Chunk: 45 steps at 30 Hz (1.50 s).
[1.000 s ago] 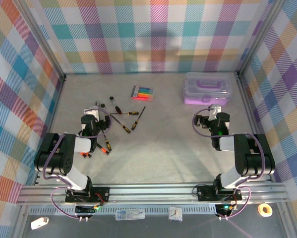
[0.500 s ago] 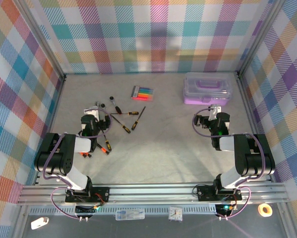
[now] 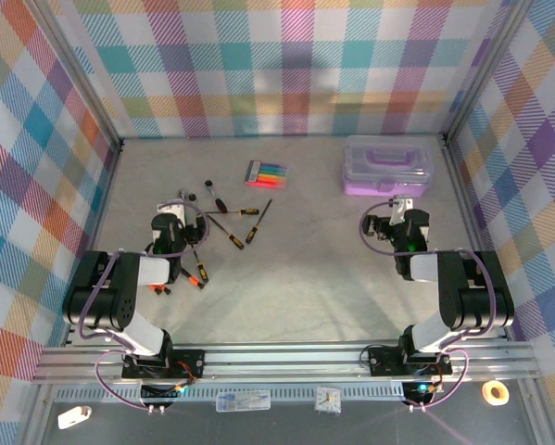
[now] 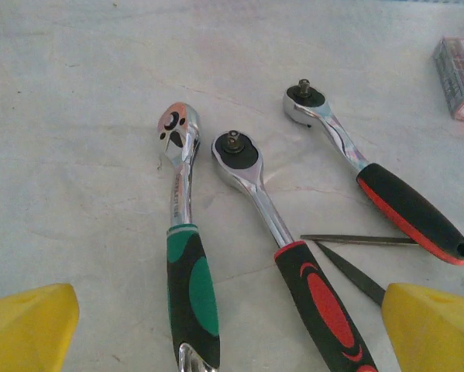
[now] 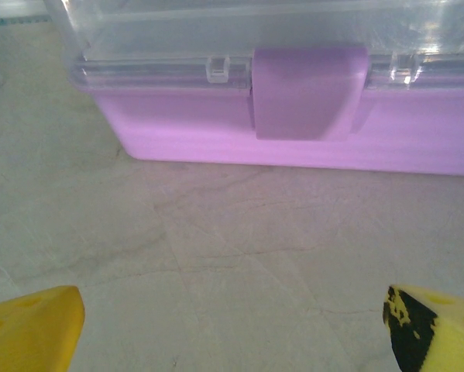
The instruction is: Pack the tool kit
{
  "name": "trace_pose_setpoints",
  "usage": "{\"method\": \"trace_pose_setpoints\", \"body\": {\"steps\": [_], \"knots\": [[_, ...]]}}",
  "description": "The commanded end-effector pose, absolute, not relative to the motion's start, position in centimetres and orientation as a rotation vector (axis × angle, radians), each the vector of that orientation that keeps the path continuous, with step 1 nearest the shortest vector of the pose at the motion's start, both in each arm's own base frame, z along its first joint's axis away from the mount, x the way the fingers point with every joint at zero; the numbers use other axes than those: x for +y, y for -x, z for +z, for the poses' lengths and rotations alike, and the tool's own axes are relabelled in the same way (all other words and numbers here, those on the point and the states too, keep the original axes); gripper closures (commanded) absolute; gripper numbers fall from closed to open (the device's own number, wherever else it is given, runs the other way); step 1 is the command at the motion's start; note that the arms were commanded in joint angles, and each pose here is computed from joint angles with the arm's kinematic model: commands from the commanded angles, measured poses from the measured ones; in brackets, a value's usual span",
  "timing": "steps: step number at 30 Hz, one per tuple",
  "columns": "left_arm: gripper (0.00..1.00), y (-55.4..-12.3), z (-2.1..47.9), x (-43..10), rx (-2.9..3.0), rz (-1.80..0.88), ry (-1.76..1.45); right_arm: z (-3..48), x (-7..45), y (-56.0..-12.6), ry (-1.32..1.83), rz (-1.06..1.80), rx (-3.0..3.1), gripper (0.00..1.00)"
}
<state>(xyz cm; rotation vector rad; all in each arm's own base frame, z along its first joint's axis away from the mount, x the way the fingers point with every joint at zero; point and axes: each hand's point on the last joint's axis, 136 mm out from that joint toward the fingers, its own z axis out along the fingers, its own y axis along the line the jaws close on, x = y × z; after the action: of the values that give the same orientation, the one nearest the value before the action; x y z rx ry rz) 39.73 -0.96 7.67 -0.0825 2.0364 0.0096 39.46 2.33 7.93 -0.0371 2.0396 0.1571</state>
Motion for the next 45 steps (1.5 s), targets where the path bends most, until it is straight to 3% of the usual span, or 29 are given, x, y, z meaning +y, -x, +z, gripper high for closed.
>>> {"method": "trace_pose_setpoints", "body": {"steps": [1,5,11,16,17,20,24,30,35,45], "knots": [[0.0,-40.6,12.4,-1.2,2.022,-0.005,0.08,11.4,1.4,-40.9,-0.021,0.127,2.088,0.01],[0.0,-40.0,19.2,-1.7,1.927,-0.056,0.081,15.8,2.2,-41.0,-0.012,0.156,2.09,0.01],[0.0,-36.2,30.2,-2.6,1.828,-0.2,0.135,21.9,0.2,-38.3,-0.384,0.119,2.228,0.01],[0.0,-31.1,34.4,-1.1,1.838,-0.349,0.487,21.4,0.2,-35.4,-0.794,0.314,2.222,0.01],[0.0,-30.1,34.8,-1.0,1.827,-0.373,0.521,21.3,1.4,-35.8,-0.725,0.433,2.215,0.01],[0.0,-27.6,34.1,0.0,1.762,-0.415,0.648,20.9,1.8,-35.7,-0.737,0.482,2.2,0.01],[0.0,-26.2,32.7,0.1,1.779,-0.396,0.634,20.5,-0.6,-35.1,-0.889,0.317,2.229,0.01],[0.05,-27.6,29.0,-1.5,1.944,-0.449,0.63,19.5,-2.4,-36.7,-1.138,0.249,2.166,0.01],[0.14,-29.5,26.8,-4.6,2.031,-0.617,0.566,18.1,-3.5,-40.3,-1.328,0.194,2.151,0.01],[0.16,-30.2,24.4,-8.0,2.113,-0.706,0.485,14.9,-2.1,-47.1,-1.583,0.266,2.208,0.01]]}}
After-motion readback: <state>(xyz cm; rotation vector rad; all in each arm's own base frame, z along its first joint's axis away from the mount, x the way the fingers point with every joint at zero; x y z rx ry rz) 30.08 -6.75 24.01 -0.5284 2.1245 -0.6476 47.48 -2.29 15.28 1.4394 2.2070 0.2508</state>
